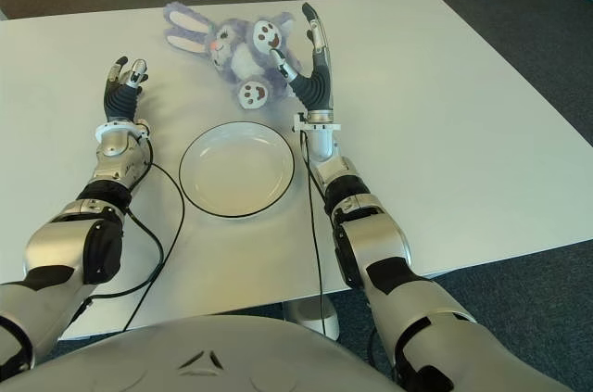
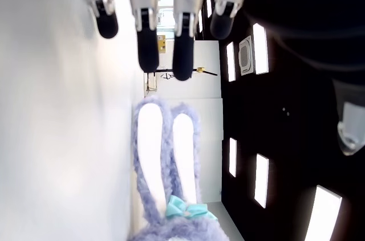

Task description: Put the doll into the plate.

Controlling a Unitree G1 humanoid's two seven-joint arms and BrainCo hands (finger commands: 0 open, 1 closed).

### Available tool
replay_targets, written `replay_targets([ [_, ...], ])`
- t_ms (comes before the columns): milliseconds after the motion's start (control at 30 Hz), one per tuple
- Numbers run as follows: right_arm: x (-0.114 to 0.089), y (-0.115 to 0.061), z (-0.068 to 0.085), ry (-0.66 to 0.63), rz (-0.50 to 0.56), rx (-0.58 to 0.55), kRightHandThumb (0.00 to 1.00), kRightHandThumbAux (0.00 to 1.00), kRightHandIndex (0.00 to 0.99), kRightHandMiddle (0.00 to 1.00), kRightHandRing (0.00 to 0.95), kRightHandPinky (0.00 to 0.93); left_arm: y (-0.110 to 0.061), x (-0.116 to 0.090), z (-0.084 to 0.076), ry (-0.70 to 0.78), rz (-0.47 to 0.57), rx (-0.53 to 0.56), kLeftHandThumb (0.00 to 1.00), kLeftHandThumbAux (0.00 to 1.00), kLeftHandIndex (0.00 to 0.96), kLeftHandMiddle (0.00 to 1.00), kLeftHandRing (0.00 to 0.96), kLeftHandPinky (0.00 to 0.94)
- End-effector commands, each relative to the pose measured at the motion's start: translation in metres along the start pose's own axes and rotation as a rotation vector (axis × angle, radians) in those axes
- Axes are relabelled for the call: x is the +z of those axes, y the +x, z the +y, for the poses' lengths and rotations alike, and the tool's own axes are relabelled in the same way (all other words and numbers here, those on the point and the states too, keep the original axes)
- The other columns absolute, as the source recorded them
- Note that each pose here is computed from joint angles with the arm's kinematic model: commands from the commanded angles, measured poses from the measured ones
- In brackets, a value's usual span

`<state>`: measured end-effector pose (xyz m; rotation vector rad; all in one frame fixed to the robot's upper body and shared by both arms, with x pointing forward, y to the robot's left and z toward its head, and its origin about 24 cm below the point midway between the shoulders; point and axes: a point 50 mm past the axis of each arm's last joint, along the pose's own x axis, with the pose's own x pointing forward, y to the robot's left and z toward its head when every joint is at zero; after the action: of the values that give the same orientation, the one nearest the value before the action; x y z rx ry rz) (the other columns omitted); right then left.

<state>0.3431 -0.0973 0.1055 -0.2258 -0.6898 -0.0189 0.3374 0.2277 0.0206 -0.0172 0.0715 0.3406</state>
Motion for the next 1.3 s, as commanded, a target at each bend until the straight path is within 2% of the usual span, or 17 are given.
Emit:
replay_targets([
  [33,-0.004,-0.012,0.001,0.02,0.023,-0.008,0.275,0.473,0.0,0.0,0.0,0.017,-0.026,-0.05,0.003,0.034,0.216,0.004,0.0,0.449,0.095,0.243,0.199,0.056],
  [433,0.007,-0.013,0.004,0.048,-0.058,0.008,0.268,0.485,0.0,0.0,0.0,0.008,-0.026,-0.05,0.002,0.03,0.216,0.007,0.0,0.447,0.106,0.247,0.204,0.053],
  [700,0.012,-0.013,0.006,0.028,-0.118,0.028,0.295,0.449,0.0,0.0,0.0,0.0,-0.025,-0.05,0.001,0.032,0.223,0.014,0.0,0.45,0.104,0.247,0.208,0.086],
  [967,0.015,-0.012,0.007,-0.034,-0.172,0.088,0.301,0.365,0.0,0.0,0.0,0.0,-0.025,-0.05,0.0,0.028,0.23,0.01,0.0,0.439,0.108,0.238,0.209,0.108],
  [1300,0.018,-0.006,0.008,-0.044,-0.216,0.114,0.317,0.342,0.0,0.0,0.0,0.0,-0.024,-0.05,-0.001,0.021,0.236,0.008,0.0,0.437,0.109,0.242,0.222,0.143],
])
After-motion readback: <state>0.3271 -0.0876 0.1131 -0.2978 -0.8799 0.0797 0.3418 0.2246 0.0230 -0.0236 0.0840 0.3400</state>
